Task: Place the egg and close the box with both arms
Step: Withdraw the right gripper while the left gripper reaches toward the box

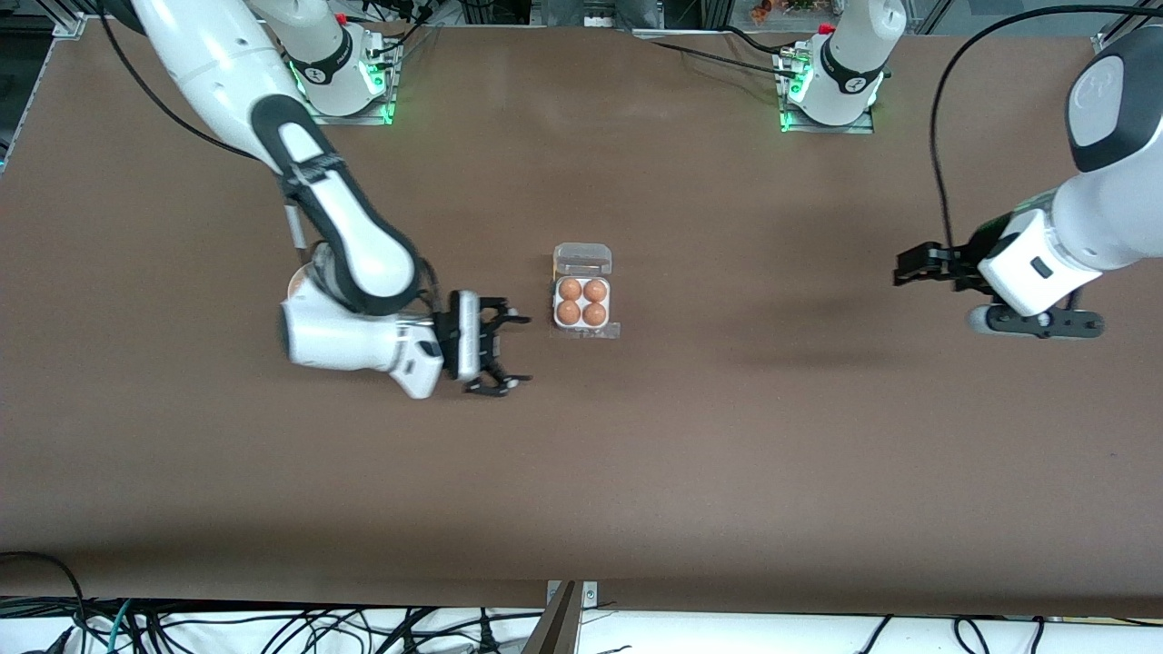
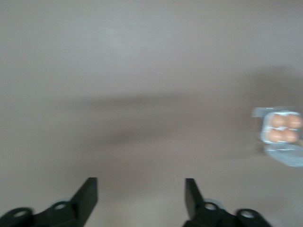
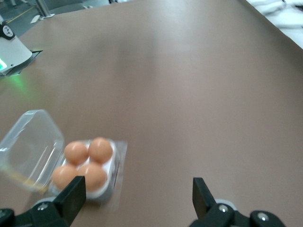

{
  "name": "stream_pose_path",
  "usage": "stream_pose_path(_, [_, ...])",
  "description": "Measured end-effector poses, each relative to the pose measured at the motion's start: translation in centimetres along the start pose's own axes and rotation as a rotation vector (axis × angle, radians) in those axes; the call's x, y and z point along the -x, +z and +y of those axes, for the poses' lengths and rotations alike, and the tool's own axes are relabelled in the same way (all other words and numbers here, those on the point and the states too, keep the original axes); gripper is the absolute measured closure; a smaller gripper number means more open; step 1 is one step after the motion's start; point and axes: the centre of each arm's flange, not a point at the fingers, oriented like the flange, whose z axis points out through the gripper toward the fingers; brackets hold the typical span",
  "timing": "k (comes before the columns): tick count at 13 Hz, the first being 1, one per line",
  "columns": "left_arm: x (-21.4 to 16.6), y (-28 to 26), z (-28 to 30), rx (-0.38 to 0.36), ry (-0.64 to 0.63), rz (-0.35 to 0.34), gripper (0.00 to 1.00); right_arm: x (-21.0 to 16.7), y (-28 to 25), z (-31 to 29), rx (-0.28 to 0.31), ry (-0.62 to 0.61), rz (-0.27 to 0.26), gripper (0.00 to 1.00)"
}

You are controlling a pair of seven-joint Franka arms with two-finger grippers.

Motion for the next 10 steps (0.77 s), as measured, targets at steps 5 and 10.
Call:
stream_pose_path(5, [-0.2, 4.1, 6.7, 0.028, -0.004, -0.074, 0.69, 3.3, -11.8, 0.6, 0.023, 0.316, -0.283, 0.0])
stream_pose_path(10, [1.7, 12.4, 18.5, 0.036, -0.002, -0.222, 0.73, 2.4, -18.0, 0.2, 0.166, 0.599, -0.51, 0.0])
